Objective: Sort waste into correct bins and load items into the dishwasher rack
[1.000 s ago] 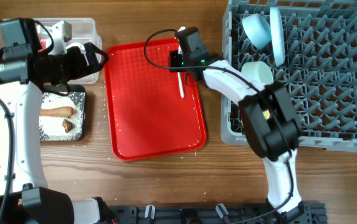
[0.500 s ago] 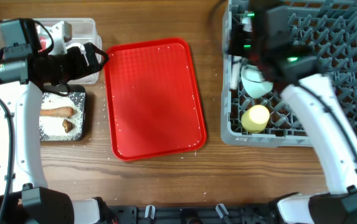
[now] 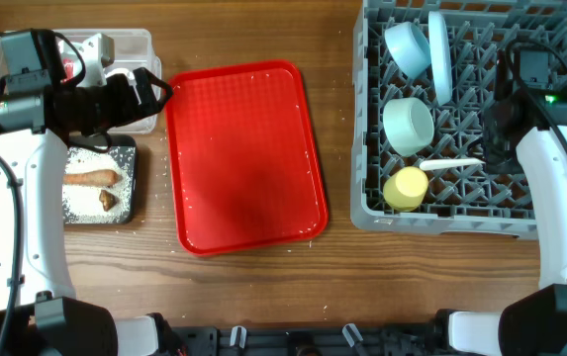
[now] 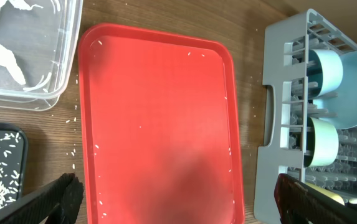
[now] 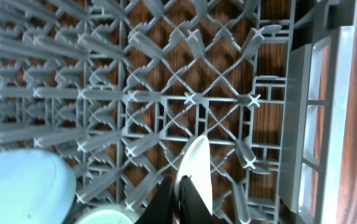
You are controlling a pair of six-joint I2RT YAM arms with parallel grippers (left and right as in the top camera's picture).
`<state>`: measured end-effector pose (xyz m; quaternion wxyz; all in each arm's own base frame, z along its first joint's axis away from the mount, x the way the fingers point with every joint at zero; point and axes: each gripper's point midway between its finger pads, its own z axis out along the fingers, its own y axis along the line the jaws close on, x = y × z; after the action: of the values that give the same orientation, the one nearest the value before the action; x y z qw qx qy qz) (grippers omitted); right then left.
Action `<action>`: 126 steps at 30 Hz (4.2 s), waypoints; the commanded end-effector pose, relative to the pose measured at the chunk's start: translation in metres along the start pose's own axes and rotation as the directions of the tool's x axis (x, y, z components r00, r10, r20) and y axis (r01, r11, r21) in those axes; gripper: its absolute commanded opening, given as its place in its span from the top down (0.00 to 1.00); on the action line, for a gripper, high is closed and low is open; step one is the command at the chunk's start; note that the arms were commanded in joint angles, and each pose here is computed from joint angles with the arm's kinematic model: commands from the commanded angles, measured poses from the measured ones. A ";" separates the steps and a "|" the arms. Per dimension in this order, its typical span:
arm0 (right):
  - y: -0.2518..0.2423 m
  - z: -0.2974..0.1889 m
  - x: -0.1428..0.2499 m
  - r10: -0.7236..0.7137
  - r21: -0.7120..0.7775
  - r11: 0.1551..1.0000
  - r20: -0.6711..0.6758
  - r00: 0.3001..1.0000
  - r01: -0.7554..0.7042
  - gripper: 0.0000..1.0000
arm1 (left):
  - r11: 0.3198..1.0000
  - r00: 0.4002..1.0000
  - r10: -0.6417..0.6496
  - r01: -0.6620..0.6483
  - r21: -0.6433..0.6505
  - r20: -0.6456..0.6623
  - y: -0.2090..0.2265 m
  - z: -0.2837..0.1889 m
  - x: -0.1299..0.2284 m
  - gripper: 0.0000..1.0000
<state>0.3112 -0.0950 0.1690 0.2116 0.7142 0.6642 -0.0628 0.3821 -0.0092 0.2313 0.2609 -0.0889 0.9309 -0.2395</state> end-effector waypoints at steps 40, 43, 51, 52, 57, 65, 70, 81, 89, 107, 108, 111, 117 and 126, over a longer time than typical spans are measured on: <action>0.015 -0.172 0.074 -0.637 -0.571 -0.181 0.689 0.347 0.801 0.00 | 1.000 1.000 0.006 -0.006 0.000 0.010 0.001 -0.002 -0.003 0.00; -0.008 -0.153 0.080 -0.533 -0.539 -0.205 0.762 0.369 0.817 0.00 | 1.000 1.000 0.006 -0.006 0.000 0.010 0.001 -0.002 -0.003 0.00; -0.061 -0.110 0.087 -0.267 -0.473 -0.191 0.868 0.418 0.860 0.00 | 1.000 1.000 0.006 -0.006 0.000 0.010 0.001 -0.002 -0.003 0.00; -0.062 -0.107 0.088 -0.238 -0.473 -0.193 0.872 0.427 0.860 0.00 | 1.000 1.000 0.006 -0.006 0.000 0.010 0.001 -0.002 -0.003 0.00; -0.063 -0.103 0.090 -0.119 -0.465 -0.207 0.885 0.449 0.861 0.00 | 1.000 1.000 0.006 -0.006 0.000 0.010 0.001 -0.002 -0.003 0.00; -0.067 -0.071 0.105 -0.223 -0.506 -0.195 0.857 0.465 0.840 0.00 | 1.000 1.000 0.006 -0.006 0.000 0.010 0.001 -0.002 -0.003 0.00; -0.067 -0.071 0.105 -0.224 -0.507 -0.195 0.857 0.465 0.840 0.01 | 1.000 1.000 0.006 -0.006 0.000 0.010 0.001 -0.002 -0.003 0.00; -0.067 -0.071 0.105 -0.224 -0.507 -0.195 0.857 0.465 0.840 0.00 | 1.000 1.000 0.006 -0.006 -0.001 0.010 0.001 -0.002 -0.003 0.00; -0.067 -0.071 0.105 -0.224 -0.507 -0.195 0.857 0.465 0.840 0.00 | 0.911 0.909 0.397 -0.407 0.062 0.130 -0.043 0.035 -0.008 0.00; -0.067 -0.071 0.105 -0.224 -0.507 -0.195 0.856 0.465 0.840 0.00 | 0.933 0.578 0.351 -0.282 -0.223 0.737 0.021 -0.013 0.110 0.00; -0.067 -0.071 0.105 -0.224 -0.507 -0.195 0.857 0.465 0.840 0.00 | 0.933 0.560 0.351 -0.278 -0.228 0.750 0.023 -0.015 0.114 0.00; -0.067 -0.071 0.105 -0.224 -0.507 -0.195 0.857 0.465 0.840 0.00 | 0.931 0.515 0.350 -0.285 -0.229 0.782 0.027 -0.018 0.125 0.00; -0.067 -0.071 0.105 -0.224 -0.507 -0.195 0.856 0.465 0.840 0.00 | 0.934 0.513 0.349 -0.262 -0.245 0.784 0.036 -0.022 0.134 0.00; -0.067 -0.071 0.105 -0.224 -0.507 -0.195 0.857 0.465 0.840 0.01 | 0.936 0.546 0.346 -0.250 -0.246 0.763 0.045 -0.019 0.147 0.00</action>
<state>0.2438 0.0313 0.1775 0.7029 -0.0380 0.7029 0.1025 0.2470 -0.0055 0.1570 0.6745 -0.0395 0.7336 -0.0728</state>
